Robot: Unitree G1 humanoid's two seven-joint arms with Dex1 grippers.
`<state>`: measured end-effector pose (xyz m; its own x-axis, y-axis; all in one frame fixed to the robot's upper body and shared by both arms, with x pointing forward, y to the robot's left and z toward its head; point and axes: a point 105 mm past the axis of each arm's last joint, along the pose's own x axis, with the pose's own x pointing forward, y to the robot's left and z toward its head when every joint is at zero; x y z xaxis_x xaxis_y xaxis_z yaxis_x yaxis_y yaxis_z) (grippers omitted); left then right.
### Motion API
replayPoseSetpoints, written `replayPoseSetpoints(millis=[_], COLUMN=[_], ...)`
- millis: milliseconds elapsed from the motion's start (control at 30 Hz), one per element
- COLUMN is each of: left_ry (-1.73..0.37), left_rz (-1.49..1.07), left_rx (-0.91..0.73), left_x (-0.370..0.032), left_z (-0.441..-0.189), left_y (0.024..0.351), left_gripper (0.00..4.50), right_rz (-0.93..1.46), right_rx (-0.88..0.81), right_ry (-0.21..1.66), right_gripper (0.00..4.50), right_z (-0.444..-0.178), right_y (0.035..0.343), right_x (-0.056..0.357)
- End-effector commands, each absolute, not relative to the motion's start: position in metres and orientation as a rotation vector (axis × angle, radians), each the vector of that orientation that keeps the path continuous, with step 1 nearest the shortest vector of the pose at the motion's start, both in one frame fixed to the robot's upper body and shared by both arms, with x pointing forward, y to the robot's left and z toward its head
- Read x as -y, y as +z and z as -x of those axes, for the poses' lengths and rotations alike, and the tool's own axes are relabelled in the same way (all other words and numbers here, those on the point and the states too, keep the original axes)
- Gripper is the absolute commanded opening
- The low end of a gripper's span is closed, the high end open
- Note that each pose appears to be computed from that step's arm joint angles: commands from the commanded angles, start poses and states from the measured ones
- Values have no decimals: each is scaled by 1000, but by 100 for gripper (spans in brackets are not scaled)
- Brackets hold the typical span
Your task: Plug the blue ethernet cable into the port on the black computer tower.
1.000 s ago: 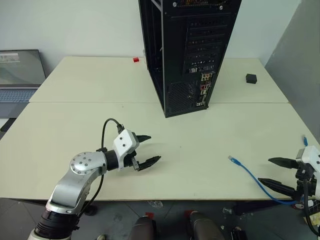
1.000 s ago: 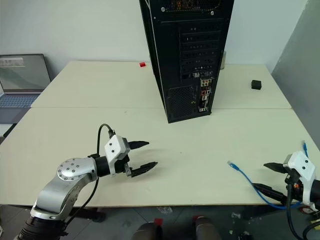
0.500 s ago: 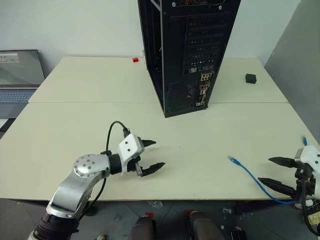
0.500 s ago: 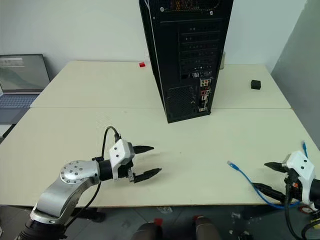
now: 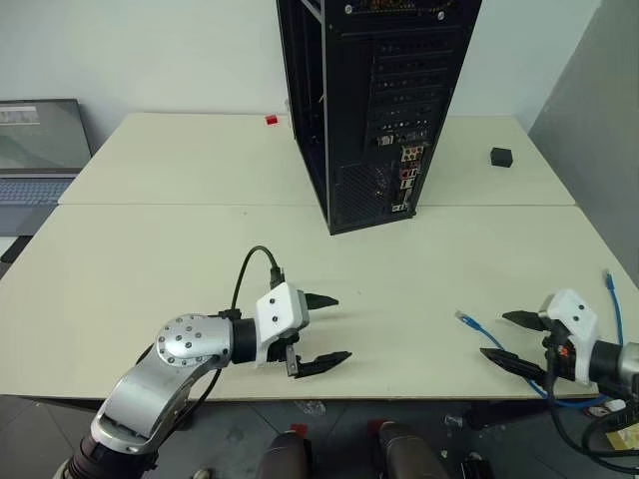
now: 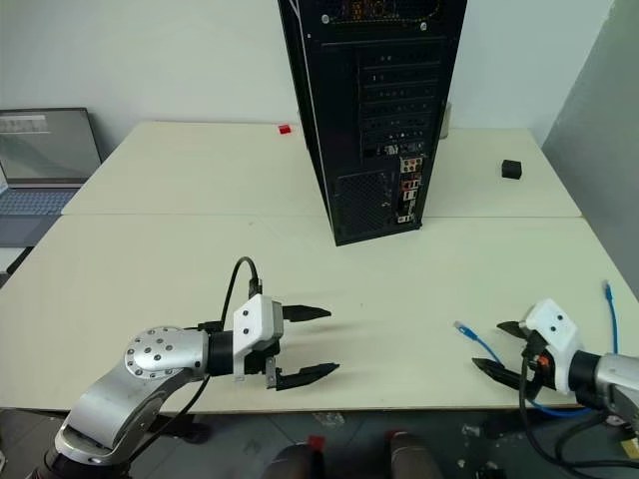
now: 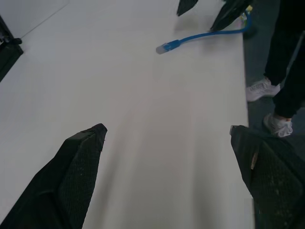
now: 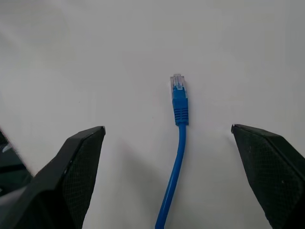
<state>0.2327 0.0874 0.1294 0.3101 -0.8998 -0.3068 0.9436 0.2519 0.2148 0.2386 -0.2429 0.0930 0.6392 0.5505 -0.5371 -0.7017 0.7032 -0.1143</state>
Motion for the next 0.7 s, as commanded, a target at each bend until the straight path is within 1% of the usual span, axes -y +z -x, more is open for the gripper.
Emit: replayPoseSetpoints(millis=[33,133,233,300,533,700], left_ry=[-1295,-1293,-1290,-1296,-1308,-1310], left_rz=[-380,-381,-380,-370,-355,-363], left_rx=[-105,-103,-106,-110,-124,-147], left_x=[-81,-80,-81,-80,-76,-74], left_z=[-226,-226,-226,-225,-225,-226], left_y=[135,135,135,135,135,131], left_gripper=[443,443,450,450,450,450], right_rz=[341,357,371,381,464,498], right_rx=[-482,-493,-499,-503,-515,-494], right_ry=[728,709,699,698,695,724], right_gripper=[450,450,396,338,181,66], right_z=[-245,-249,-249,-249,-249,-250], right_y=[89,81,78,77,72,74], right_x=[241,244,245,246,252,247])
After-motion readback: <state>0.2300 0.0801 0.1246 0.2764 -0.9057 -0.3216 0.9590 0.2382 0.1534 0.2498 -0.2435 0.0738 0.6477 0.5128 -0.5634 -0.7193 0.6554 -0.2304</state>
